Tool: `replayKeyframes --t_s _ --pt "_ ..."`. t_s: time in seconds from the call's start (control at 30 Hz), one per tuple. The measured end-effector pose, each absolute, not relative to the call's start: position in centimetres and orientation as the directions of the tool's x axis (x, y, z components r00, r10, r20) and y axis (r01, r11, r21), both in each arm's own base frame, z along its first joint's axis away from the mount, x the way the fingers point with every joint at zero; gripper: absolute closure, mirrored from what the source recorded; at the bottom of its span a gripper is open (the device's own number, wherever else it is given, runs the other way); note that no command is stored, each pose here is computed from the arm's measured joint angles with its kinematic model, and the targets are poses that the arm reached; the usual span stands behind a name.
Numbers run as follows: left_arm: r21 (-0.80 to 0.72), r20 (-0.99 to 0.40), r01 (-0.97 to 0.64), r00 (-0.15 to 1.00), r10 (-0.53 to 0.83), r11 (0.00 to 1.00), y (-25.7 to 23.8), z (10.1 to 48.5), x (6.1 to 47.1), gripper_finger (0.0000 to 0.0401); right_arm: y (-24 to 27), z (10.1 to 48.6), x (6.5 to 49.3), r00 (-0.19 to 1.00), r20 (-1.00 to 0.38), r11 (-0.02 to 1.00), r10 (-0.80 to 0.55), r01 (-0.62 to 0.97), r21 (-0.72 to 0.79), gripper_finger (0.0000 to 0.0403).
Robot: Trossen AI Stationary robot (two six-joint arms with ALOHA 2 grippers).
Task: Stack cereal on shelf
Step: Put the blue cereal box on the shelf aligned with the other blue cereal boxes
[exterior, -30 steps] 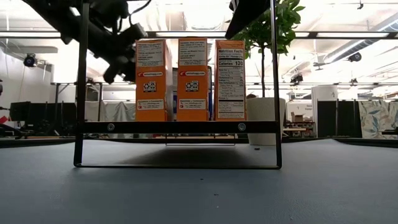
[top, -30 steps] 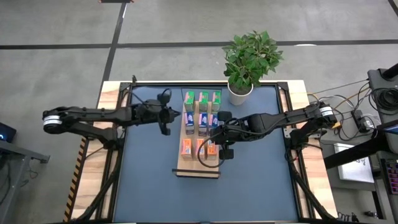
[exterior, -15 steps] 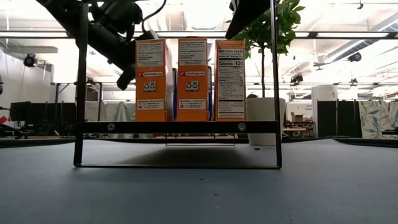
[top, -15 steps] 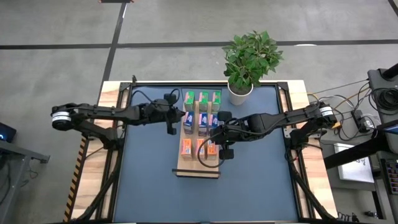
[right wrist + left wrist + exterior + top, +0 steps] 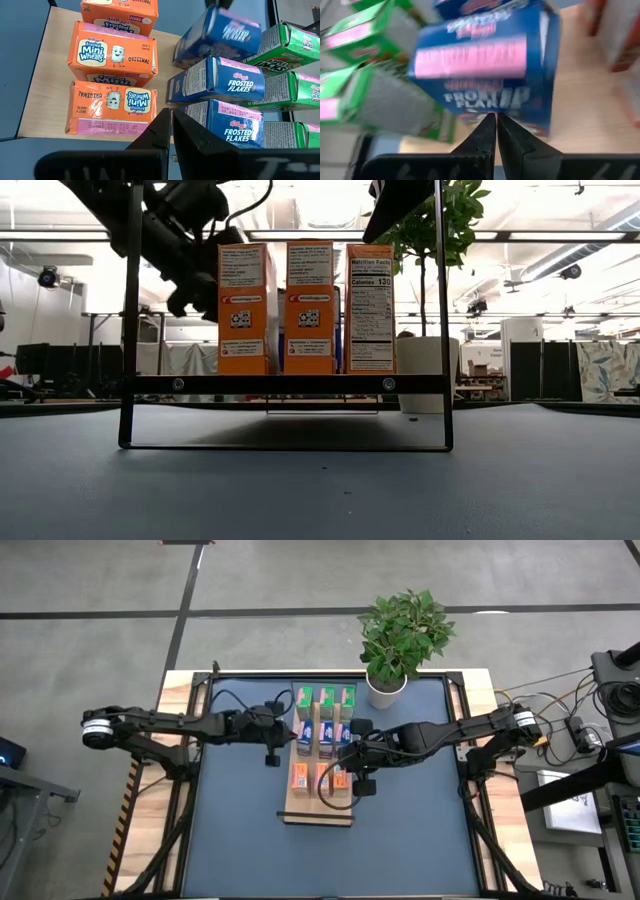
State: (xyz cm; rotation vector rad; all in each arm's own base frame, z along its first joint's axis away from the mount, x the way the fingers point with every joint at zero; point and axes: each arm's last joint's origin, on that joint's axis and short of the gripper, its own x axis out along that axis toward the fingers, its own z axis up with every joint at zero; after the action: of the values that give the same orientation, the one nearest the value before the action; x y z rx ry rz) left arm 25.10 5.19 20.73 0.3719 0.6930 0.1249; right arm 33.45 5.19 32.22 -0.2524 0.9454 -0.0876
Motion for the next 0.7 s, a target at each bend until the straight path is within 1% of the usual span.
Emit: replayKeyframes --t_s 0.1,0.37,0.57,0.7 --pt "0.359 -0.6 0.031 0.773 0.205 0.933 4.85 20.85 25.22 0.0401 5.19 32.22 33.46 0.585 -0.79 0.967 -0.184 -0.035 -0.251 0.0394" --pt "0.361 -0.589 0.015 0.779 0.215 0.932 4.94 21.23 25.38 0.0401 5.19 32.22 33.46 0.585 -0.79 0.968 -0.184 -0.033 -0.25 0.0394" --pt "0.403 -0.598 -0.02 0.752 0.279 0.915 5.16 21.08 25.27 0.0401 5.19 32.23 33.46 0.585 -0.79 0.968 -0.184 -0.032 -0.25 0.0394" --pt "0.407 -0.598 -0.02 0.75 0.283 0.913 5.17 21.07 25.26 0.0401 5.19 32.23 33.46 0.585 -0.79 0.968 -0.184 -0.032 -0.25 0.0394"
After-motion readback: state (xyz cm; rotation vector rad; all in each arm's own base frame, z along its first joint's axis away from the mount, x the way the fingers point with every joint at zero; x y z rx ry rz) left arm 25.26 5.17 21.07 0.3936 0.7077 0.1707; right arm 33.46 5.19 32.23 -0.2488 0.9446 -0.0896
